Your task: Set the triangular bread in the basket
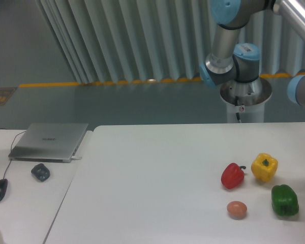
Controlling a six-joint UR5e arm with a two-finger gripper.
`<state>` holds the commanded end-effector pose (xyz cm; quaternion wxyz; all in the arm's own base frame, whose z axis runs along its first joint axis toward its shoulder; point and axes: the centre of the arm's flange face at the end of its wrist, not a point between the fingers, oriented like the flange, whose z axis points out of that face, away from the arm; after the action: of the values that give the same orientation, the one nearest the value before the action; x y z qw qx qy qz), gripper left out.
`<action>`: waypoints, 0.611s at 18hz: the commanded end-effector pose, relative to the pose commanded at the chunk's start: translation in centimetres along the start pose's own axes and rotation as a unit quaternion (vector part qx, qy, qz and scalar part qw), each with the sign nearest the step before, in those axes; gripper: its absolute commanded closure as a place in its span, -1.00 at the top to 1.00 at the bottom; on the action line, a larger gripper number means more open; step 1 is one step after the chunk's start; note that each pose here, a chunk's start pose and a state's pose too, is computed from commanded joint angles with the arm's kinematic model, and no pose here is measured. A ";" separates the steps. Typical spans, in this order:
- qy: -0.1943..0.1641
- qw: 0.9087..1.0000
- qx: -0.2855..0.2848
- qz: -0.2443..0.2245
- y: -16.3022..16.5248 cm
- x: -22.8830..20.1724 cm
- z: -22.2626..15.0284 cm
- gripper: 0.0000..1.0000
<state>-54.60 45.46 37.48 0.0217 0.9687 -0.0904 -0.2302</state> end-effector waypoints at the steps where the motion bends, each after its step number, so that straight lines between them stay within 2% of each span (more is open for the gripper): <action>1: 0.000 1.000 -0.001 0.000 -0.1 -0.1 0.1 -0.38; 8: 0.009 1.000 -0.003 0.003 -0.3 0.3 1.3 -0.22; 9: 0.011 1.000 -0.003 0.003 -0.4 0.4 1.6 -0.06; 10: 0.011 1.000 -0.003 0.004 -0.4 0.4 1.7 0.30; 11: 0.011 1.000 -0.003 0.004 -0.4 0.4 1.8 0.37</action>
<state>-55.00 45.83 35.72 0.0268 0.9708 -0.0936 -0.2194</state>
